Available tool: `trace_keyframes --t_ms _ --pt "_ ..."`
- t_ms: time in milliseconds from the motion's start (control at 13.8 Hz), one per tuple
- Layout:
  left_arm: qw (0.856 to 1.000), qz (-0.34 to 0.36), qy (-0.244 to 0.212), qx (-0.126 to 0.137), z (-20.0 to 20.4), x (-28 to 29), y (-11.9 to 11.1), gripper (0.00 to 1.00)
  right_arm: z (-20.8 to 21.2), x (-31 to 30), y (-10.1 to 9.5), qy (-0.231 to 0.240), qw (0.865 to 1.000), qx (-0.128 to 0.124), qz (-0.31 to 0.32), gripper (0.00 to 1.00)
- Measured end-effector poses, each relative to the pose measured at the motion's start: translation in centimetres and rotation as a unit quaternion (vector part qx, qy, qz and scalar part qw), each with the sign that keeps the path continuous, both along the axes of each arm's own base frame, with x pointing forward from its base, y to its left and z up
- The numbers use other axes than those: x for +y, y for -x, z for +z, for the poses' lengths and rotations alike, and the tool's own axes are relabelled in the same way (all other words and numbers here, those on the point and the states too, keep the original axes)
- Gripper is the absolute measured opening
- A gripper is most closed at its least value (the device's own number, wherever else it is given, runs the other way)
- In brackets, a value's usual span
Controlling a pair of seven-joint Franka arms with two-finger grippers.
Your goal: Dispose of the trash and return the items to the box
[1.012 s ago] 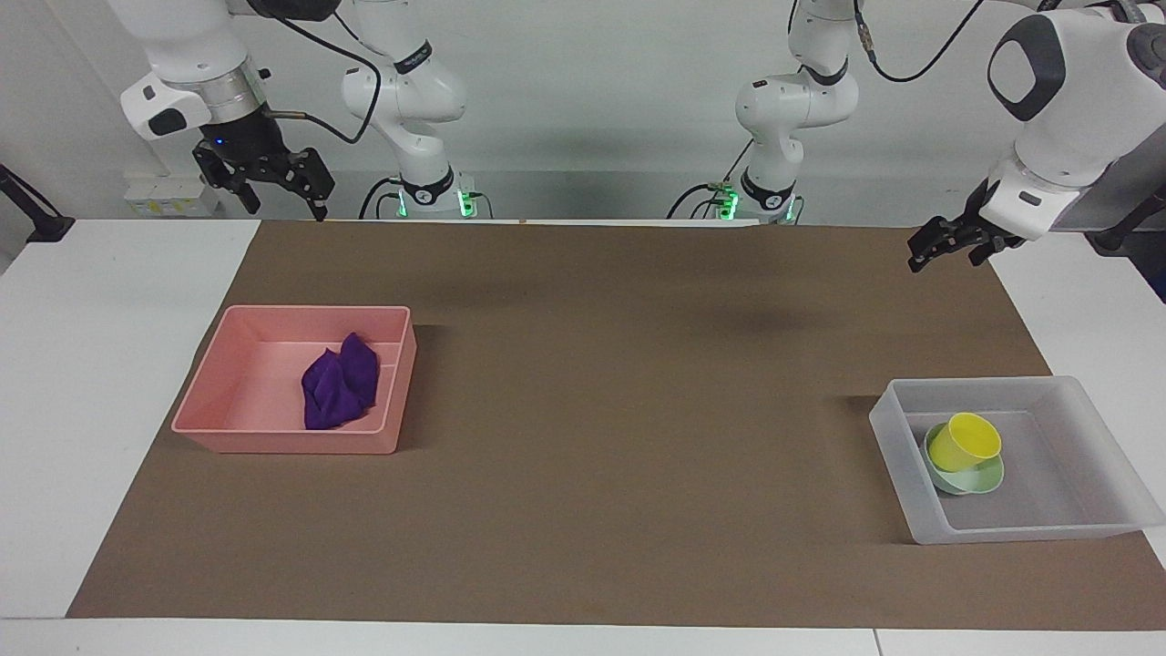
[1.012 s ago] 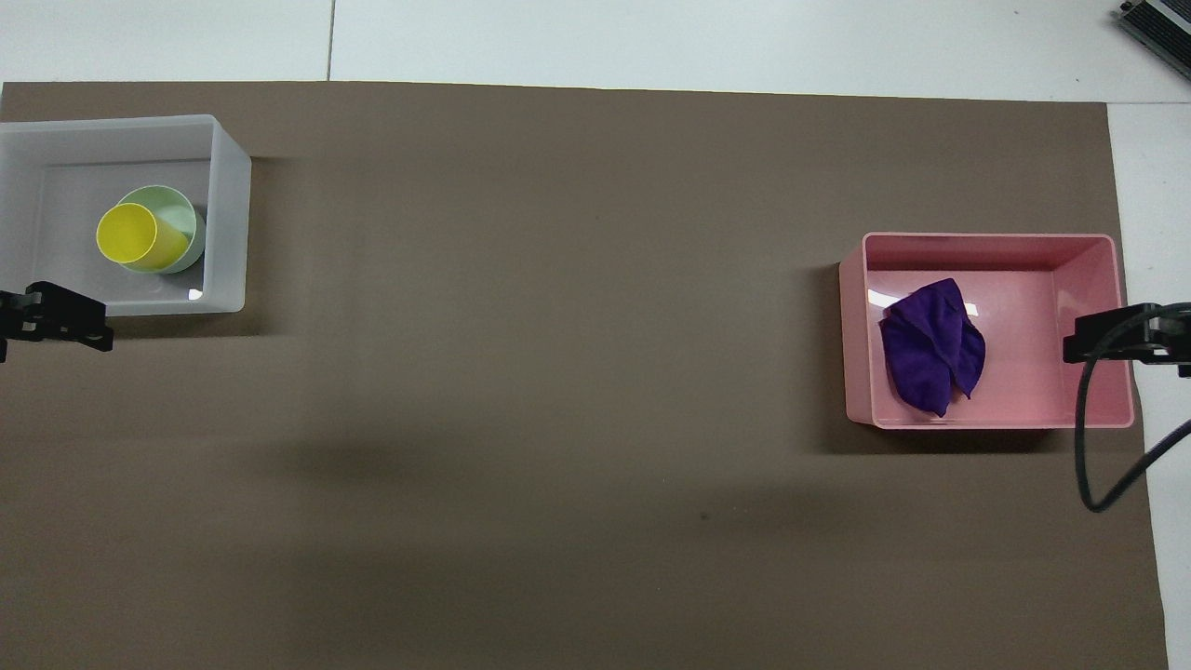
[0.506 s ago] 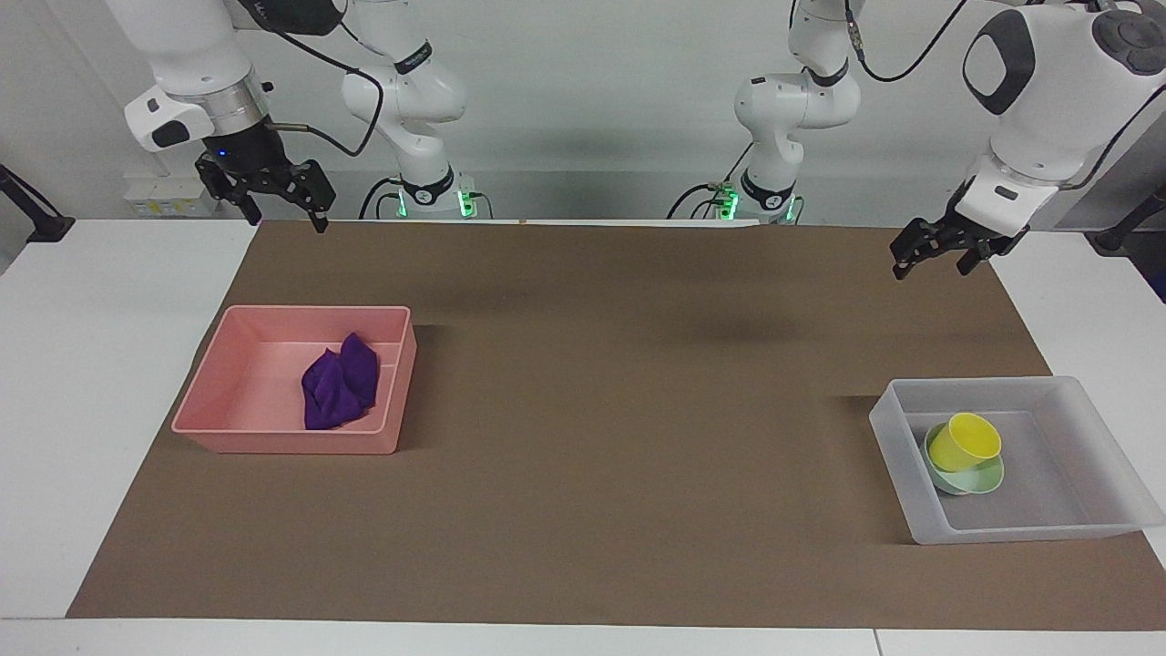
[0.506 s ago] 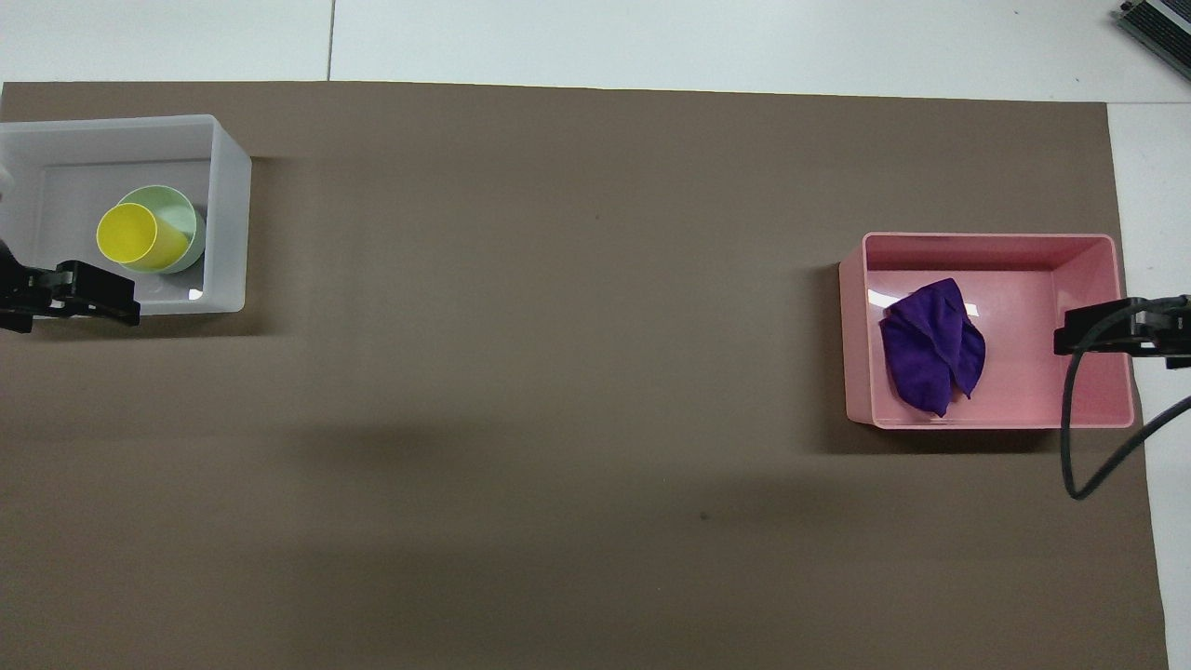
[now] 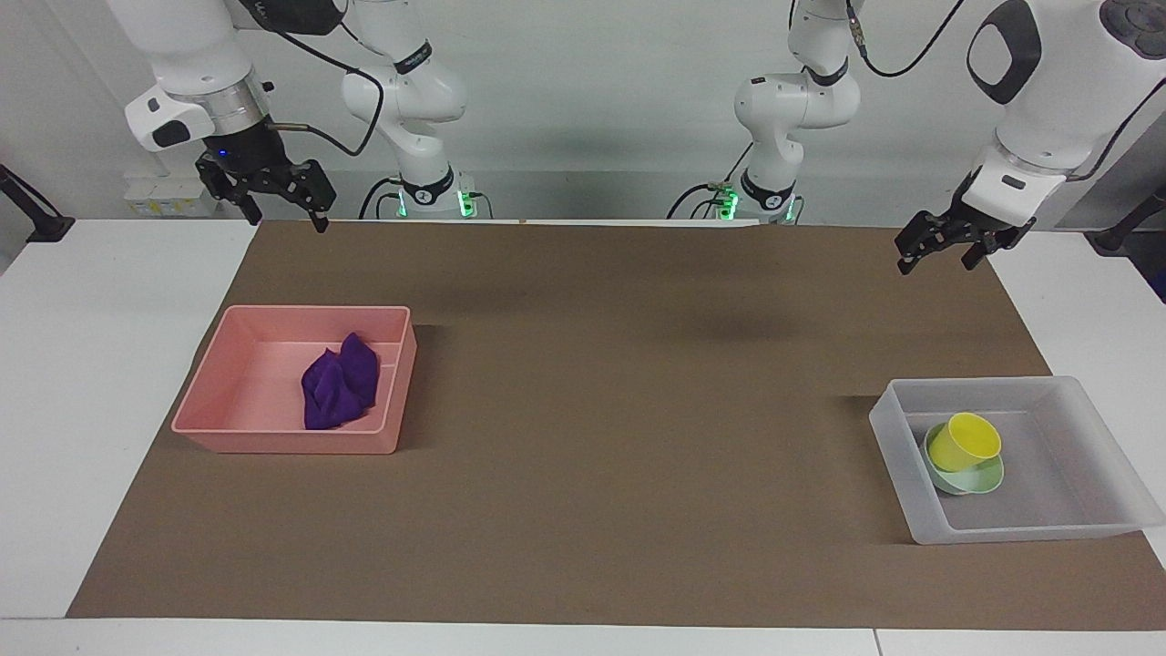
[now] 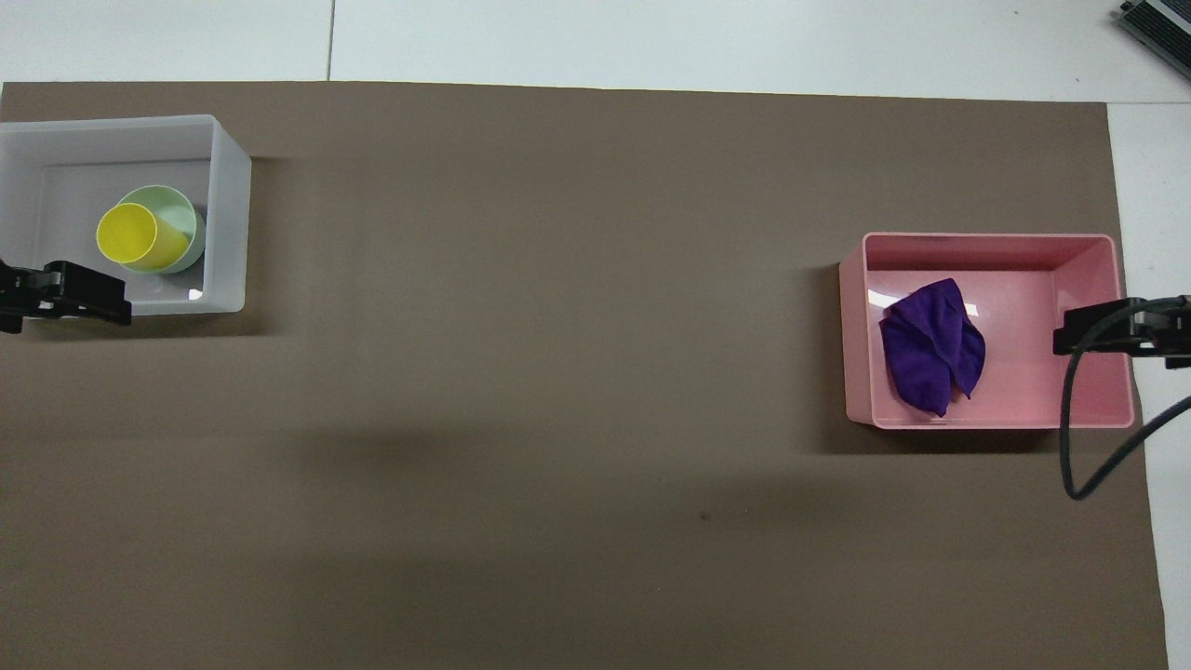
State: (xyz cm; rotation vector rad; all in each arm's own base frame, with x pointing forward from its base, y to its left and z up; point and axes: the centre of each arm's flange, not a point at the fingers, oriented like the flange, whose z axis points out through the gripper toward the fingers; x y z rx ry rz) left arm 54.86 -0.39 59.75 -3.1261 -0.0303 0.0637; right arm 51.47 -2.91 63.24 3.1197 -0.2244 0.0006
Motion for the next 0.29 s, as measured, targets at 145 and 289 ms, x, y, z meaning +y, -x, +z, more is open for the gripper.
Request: trace_keyframes --t_ms 145,289 --pt "1.0 0.0 0.0 0.0 0.01 0.05 0.0 1.0 -0.02 0.0 0.0 0.0 1.0 0.0 0.0 1.0" --pt "1.0 0.001 0.0 0.0 0.04 0.09 0.02 1.0 -0.02 0.0 0.0 0.0 1.0 0.0 0.0 1.0"
